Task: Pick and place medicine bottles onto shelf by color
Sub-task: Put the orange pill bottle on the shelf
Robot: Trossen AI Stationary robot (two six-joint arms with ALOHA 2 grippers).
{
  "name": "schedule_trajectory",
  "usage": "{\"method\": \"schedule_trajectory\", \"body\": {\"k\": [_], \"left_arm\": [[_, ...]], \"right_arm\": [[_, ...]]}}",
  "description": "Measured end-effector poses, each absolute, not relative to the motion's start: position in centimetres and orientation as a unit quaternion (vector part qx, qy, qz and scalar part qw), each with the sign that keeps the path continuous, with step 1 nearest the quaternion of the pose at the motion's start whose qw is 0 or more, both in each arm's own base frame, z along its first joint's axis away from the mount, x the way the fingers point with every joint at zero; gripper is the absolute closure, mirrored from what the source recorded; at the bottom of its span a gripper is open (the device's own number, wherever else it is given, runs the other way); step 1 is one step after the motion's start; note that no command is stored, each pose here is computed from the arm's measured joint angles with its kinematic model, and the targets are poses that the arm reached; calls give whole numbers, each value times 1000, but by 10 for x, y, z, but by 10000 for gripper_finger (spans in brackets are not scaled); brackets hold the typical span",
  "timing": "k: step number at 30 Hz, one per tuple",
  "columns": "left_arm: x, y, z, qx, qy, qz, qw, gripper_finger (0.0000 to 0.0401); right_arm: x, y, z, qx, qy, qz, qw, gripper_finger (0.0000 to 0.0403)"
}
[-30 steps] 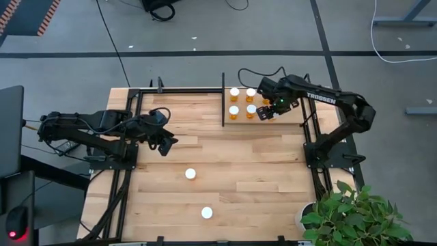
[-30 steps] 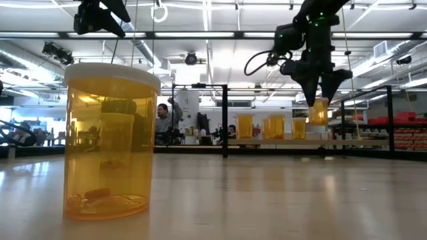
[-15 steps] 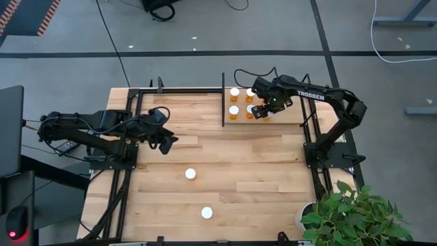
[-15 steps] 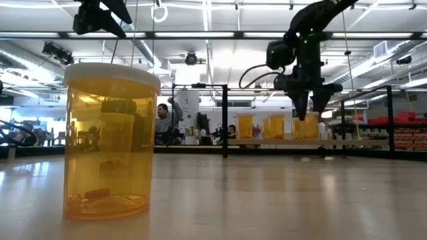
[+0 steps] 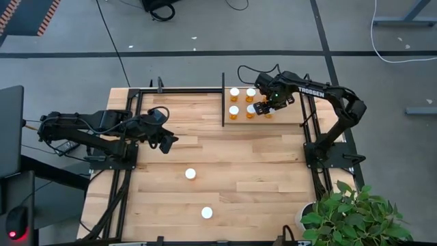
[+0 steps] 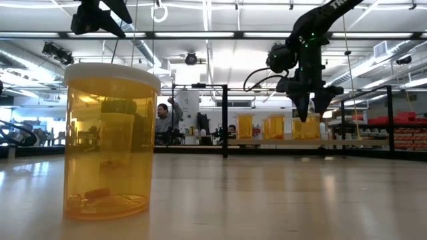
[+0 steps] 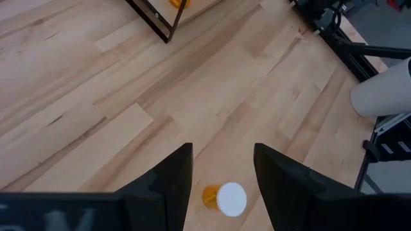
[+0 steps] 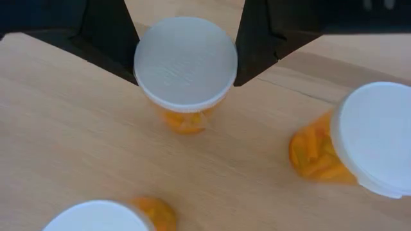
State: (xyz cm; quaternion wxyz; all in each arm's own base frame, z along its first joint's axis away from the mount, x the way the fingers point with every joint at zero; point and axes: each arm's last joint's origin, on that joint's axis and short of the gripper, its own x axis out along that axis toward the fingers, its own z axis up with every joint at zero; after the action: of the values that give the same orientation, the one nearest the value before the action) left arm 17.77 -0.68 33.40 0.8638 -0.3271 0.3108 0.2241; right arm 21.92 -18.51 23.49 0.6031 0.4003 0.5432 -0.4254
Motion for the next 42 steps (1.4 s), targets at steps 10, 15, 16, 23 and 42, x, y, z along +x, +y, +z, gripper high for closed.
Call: {"method": "schedule_trajectory", "body": {"k": [10, 15, 16, 23, 42], "left_arm": [[178, -7, 334, -327, 311, 224, 864, 229], [178, -7, 334, -327, 311, 224, 864, 229], [178, -7, 334, -327, 311, 224, 864, 229], [178, -7, 334, -327, 311, 224, 864, 229], [178, -7, 334, -327, 311, 224, 864, 229]], "right_arm": [[221, -187, 235, 405, 532, -424, 610, 170], [221, -187, 235, 408, 533, -418, 612, 169], [221, -187, 235, 410, 533, -417, 612, 168], [221, -186, 235, 412, 535, -414, 611, 145], [221, -185, 268, 398, 554, -396, 615, 99]]}}
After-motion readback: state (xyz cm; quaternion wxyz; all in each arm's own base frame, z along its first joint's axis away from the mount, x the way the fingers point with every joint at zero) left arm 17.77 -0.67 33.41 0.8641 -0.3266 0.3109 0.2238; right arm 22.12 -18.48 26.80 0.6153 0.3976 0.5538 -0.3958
